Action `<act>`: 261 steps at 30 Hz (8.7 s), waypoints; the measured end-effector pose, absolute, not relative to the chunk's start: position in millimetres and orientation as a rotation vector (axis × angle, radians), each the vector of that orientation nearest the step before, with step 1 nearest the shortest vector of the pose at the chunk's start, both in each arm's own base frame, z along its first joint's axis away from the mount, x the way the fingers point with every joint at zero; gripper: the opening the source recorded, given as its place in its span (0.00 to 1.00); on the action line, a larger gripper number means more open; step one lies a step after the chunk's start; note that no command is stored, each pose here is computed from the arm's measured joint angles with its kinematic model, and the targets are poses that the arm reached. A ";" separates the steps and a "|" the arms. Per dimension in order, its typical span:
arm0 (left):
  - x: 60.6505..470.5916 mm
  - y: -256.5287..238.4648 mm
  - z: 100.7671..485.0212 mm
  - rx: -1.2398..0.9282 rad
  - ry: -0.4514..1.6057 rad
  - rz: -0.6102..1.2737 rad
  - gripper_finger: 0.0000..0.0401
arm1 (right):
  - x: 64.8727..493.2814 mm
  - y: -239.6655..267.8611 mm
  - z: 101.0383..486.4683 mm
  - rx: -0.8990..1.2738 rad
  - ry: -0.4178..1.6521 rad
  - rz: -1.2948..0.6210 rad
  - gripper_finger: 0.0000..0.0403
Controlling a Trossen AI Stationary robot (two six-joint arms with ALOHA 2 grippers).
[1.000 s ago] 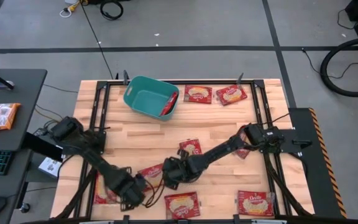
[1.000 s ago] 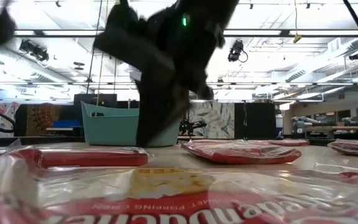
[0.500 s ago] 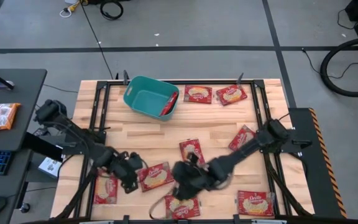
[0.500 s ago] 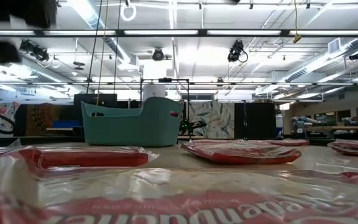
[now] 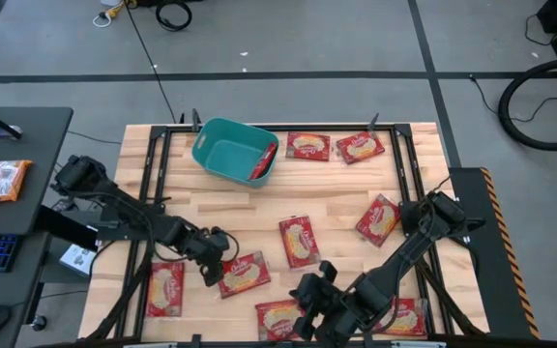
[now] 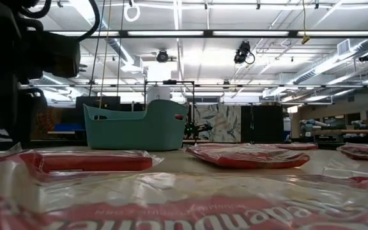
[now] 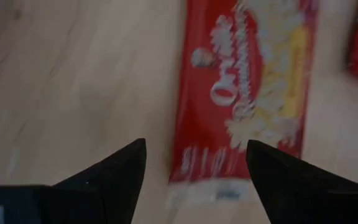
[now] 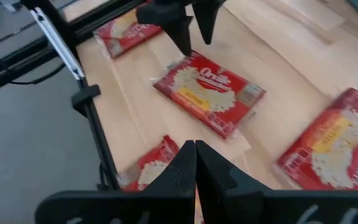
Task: Sort popcorn bags into baskets
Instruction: Put the popcorn bag into the green bin
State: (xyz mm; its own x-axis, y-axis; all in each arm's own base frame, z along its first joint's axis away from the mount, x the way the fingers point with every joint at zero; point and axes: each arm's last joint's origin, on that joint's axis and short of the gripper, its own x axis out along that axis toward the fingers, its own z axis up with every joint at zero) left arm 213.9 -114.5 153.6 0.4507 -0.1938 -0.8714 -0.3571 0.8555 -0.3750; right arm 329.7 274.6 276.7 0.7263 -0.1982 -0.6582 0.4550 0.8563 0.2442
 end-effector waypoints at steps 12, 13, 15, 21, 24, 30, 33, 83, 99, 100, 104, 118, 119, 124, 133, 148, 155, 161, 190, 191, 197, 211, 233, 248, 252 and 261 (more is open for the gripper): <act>221.2 -122.4 122.8 -0.563 1.069 0.087 0.61 | 336.0 265.9 275.3 0.424 0.704 -0.377 0.02; 220.6 -124.4 122.7 -0.551 1.060 0.079 0.61 | 336.3 265.6 275.3 0.423 0.707 -0.376 0.02; 219.6 -128.0 122.6 -0.536 1.051 0.059 0.58 | 336.4 265.5 275.2 0.420 0.713 -0.371 0.02; 214.7 -138.6 120.7 -0.445 1.027 0.025 0.39 | 337.2 264.0 274.9 0.406 0.717 -0.371 0.02; 212.4 -142.6 120.7 -0.393 1.000 0.026 0.25 | 337.3 263.4 274.6 0.398 0.720 -0.372 0.02; 215.0 -142.9 125.0 -0.479 1.035 0.048 0.04 | 334.6 261.7 274.8 0.379 0.745 -0.377 0.02; 216.9 -145.0 138.0 -0.438 1.089 0.067 0.03 | 327.4 255.9 284.5 0.373 0.772 -0.374 0.02; 273.9 150.7 224.4 -0.084 1.580 1.273 0.04 | 188.7 -25.1 466.2 -0.023 0.714 -0.585 0.02; 259.6 149.6 214.2 -0.363 1.587 1.403 0.06 | 214.6 -28.1 411.5 0.037 0.851 -0.513 0.02; 257.7 149.6 211.7 -0.371 1.590 1.415 0.06 | 218.1 -27.8 407.2 0.048 0.846 -0.491 0.02; 249.4 147.7 200.0 -0.371 1.615 1.460 0.06 | 229.1 -26.7 395.1 0.091 0.817 -0.407 0.02; 244.6 144.8 194.6 -0.340 1.681 1.425 0.15 | 237.7 -27.3 397.0 0.161 0.724 -0.360 0.02; 244.4 144.6 194.6 -0.342 1.685 1.424 0.16 | 237.8 -28.3 397.4 0.164 0.721 -0.361 0.02; 243.3 143.3 198.1 -0.348 1.706 1.374 0.21 | 238.3 -35.5 398.6 0.194 0.703 -0.350 0.02; 230.5 134.9 230.9 -0.324 1.608 1.359 0.26 | 237.4 -42.3 398.5 0.211 0.705 -0.341 0.02; 239.5 22.6 315.2 -0.145 1.038 0.666 0.26 | 267.1 -19.3 360.6 0.026 0.978 0.012 0.03; 224.3 -38.9 331.1 -0.159 0.919 0.469 0.26 | 305.3 5.6 301.0 -0.062 1.293 -0.058 0.02; 201.3 -77.6 329.8 -0.199 0.963 0.406 0.26 | 341.4 27.8 241.9 -0.086 1.435 -0.117 0.02; 172.0 -154.2 317.9 -0.136 0.900 0.263 0.26 | 415.7 105.6 261.8 0.162 0.934 -0.007 0.02; 178.7 -153.9 315.8 -0.137 0.908 0.257 0.26 | 409.6 110.4 268.2 0.175 0.933 -0.027 0.02; 233.5 -158.0 304.1 -0.126 0.840 0.135 0.29 | 358.3 147.1 301.2 0.265 0.997 -0.108 0.02; 333.4 -154.0 219.4 -0.072 0.923 -0.045 0.69 | 212.9 192.6 393.2 0.450 0.595 -0.348 0.02; 379.5 -119.7 122.1 -0.335 1.088 0.166 0.68 | 229.1 194.7 361.5 0.448 0.711 -0.424 0.02; 359.9 -95.1 176.0 -0.246 1.127 0.334 0.04 | 244.1 175.1 362.0 0.344 0.708 -0.459 0.03; 339.5 -71.5 247.3 -0.189 1.064 0.527 0.05 | 251.1 164.0 362.3 0.314 0.691 -0.501 0.03; 264.4 10.6 343.3 -0.104 0.901 1.156 0.04 | 272.2 125.2 362.4 0.136 0.736 -0.559 0.03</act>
State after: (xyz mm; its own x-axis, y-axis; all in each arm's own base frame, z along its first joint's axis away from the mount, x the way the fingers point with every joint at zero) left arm 264.4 10.6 343.3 0.1056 0.7438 -0.6600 -0.8218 0.4390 0.3631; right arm 272.2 125.2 362.4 0.6031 -0.4349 -0.6687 0.5281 0.8460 -0.0740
